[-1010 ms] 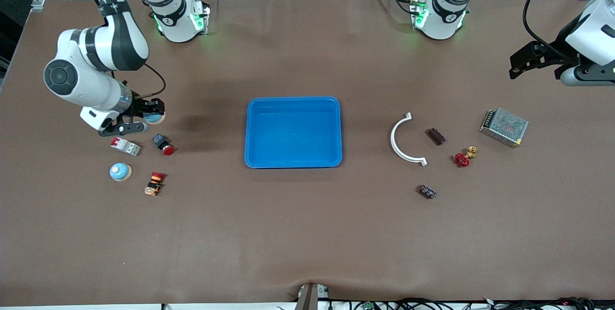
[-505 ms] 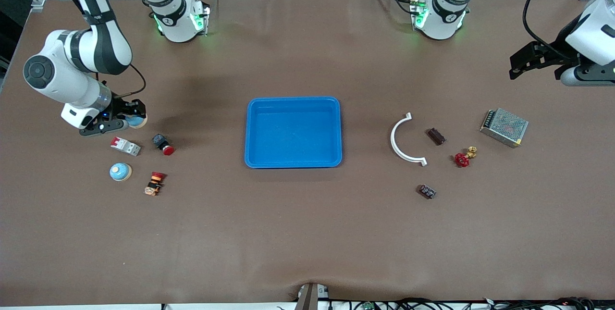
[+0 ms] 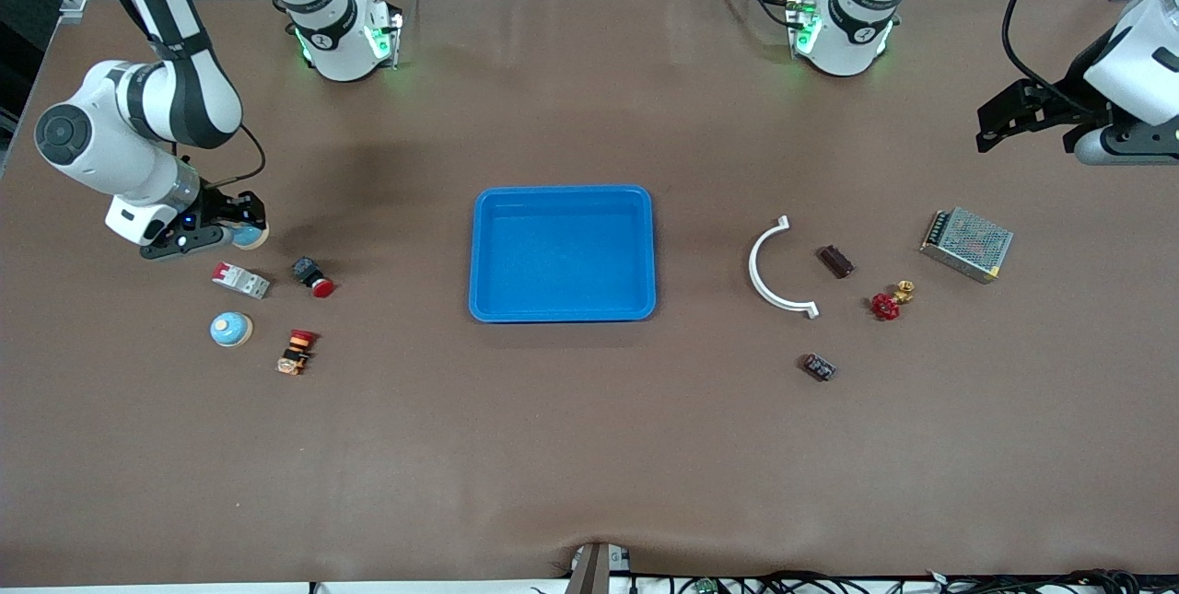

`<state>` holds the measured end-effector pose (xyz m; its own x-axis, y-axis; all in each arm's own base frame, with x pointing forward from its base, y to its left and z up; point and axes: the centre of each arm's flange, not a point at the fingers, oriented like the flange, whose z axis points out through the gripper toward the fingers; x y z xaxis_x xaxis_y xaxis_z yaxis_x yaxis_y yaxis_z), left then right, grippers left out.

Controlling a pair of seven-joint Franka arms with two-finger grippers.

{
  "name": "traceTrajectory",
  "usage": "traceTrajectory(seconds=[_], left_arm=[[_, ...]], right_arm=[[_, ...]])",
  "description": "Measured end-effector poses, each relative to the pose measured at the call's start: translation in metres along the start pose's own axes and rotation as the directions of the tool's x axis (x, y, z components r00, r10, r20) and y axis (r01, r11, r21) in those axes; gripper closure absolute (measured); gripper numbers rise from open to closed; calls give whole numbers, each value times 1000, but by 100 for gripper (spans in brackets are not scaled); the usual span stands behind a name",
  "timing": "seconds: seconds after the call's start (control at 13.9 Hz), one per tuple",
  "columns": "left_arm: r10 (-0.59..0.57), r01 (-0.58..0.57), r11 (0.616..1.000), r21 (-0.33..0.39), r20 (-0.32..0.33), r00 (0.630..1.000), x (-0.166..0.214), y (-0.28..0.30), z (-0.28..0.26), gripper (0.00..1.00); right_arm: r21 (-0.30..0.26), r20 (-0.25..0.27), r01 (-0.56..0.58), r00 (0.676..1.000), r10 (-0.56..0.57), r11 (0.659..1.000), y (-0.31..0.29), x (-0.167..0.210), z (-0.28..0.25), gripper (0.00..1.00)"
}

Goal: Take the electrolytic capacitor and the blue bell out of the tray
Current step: 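Carry the bell out of the tray toward the red buttons with the right gripper, then lower the bell onto the table and open the right gripper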

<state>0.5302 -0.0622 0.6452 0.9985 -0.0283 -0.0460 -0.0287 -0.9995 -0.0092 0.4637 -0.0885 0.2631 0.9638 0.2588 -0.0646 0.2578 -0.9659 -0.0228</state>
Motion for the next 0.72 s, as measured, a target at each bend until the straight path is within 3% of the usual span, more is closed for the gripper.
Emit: traceTrajectory(seconds=[0.72], left_arm=[[0,0,1000,0,6,1000,0,0,3,0]], right_arm=[[-10,8,17,1000,-17,1000,-2,-17,40,37]])
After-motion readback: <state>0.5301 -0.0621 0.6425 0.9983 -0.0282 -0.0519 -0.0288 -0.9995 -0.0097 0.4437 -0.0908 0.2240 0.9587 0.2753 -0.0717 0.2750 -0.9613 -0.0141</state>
